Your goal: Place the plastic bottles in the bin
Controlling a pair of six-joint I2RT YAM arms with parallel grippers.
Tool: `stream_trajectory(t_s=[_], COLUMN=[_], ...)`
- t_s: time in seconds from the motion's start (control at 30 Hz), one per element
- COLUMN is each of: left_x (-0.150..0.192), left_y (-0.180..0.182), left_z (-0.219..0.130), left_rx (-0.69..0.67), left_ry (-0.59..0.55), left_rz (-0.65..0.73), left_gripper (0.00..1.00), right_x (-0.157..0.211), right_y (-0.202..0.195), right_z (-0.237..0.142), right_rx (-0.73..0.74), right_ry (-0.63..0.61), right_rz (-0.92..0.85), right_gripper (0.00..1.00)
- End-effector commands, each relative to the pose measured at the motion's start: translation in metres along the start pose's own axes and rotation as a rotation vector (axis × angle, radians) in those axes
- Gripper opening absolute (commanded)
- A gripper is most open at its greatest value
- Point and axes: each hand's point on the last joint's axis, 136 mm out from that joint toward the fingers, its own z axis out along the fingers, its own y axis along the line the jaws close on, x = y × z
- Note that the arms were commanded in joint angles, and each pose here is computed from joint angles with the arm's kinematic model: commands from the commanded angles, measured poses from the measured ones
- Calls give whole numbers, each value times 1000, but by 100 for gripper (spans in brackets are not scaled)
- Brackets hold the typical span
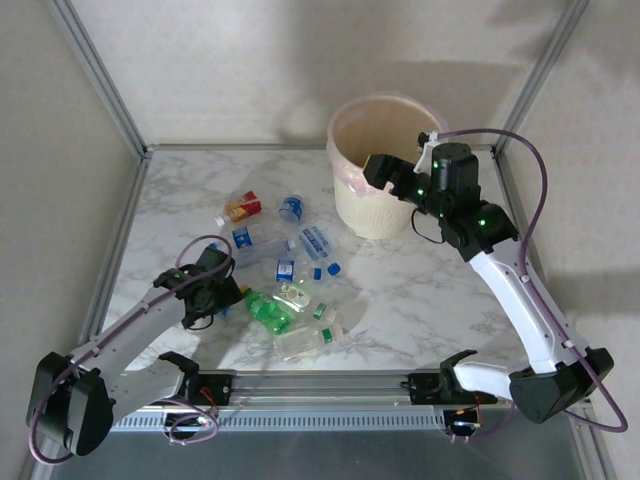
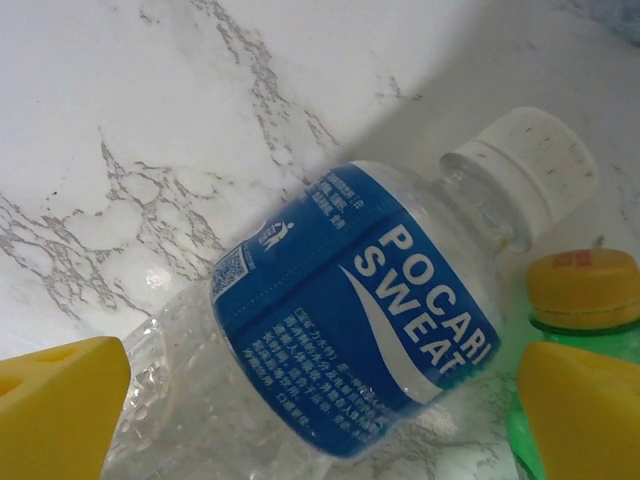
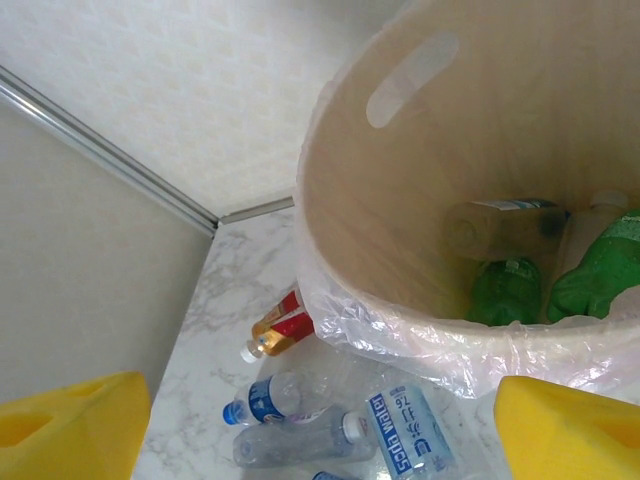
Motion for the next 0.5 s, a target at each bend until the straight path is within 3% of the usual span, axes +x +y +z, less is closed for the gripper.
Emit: stream_trajectory(t_s=[0.0, 0.2, 0.47], left_x=[-8, -14, -19], left_y=[-1, -13, -9], left_z=[4, 19, 37], left_rx=[-4, 12, -37], left_ry=[-52, -55, -43], left_rz=[-70, -126, -118], left_gripper=[98, 97, 88], right_x=[1, 7, 12], right_y=[3, 4, 7], right_z=[-1, 0, -5], right_rx=[-15, -19, -14], right_ry=[-10, 7, 14], right_rz=[13, 17, 19], right_gripper=[90, 90, 91])
